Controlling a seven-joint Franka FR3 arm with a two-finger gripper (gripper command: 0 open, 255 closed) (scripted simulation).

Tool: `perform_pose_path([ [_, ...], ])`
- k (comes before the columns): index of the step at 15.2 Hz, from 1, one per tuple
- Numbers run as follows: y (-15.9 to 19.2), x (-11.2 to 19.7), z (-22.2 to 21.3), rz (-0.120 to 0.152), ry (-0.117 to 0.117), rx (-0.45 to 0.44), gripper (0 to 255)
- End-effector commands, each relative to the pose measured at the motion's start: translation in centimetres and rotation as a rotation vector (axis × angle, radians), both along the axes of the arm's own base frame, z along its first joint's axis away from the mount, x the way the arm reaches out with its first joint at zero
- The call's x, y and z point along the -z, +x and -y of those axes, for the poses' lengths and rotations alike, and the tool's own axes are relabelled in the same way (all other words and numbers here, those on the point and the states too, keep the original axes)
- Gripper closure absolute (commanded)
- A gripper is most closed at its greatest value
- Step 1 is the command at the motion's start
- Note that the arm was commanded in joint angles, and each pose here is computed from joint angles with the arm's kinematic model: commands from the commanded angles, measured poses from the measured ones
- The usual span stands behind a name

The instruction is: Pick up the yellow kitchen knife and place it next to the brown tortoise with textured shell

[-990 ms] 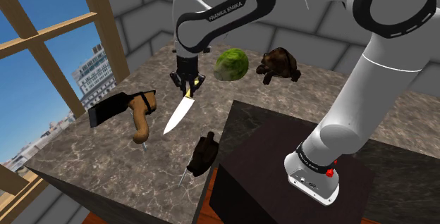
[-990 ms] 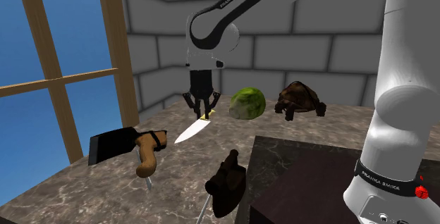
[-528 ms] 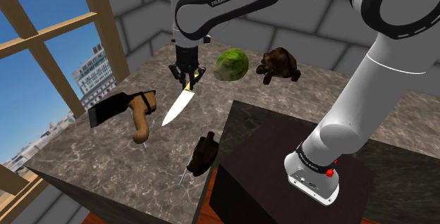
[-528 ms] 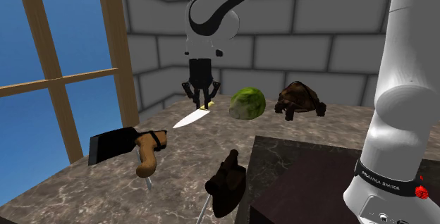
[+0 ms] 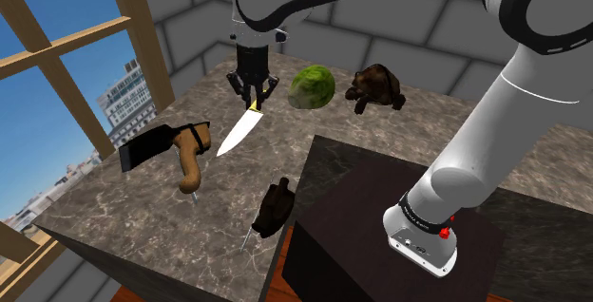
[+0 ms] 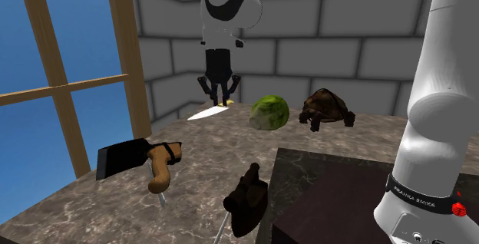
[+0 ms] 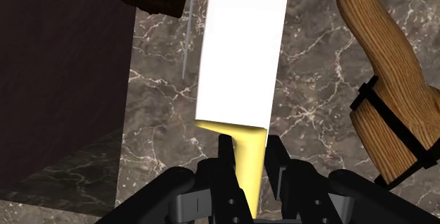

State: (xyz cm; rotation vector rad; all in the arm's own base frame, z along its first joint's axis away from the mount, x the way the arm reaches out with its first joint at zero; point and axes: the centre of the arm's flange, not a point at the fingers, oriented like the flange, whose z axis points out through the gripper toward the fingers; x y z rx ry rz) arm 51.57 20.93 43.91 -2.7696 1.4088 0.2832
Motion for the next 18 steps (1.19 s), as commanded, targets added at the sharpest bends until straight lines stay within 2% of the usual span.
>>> perform_pose_path([
  [1,0.0,-1.0,0.0,0.000,0.000,0.000,255],
  [8,0.0,-4.5,0.0,0.000,0.000,0.000,255],
  [18,-6.3,-4.5,11.5,0.000,0.000,0.000,255],
])
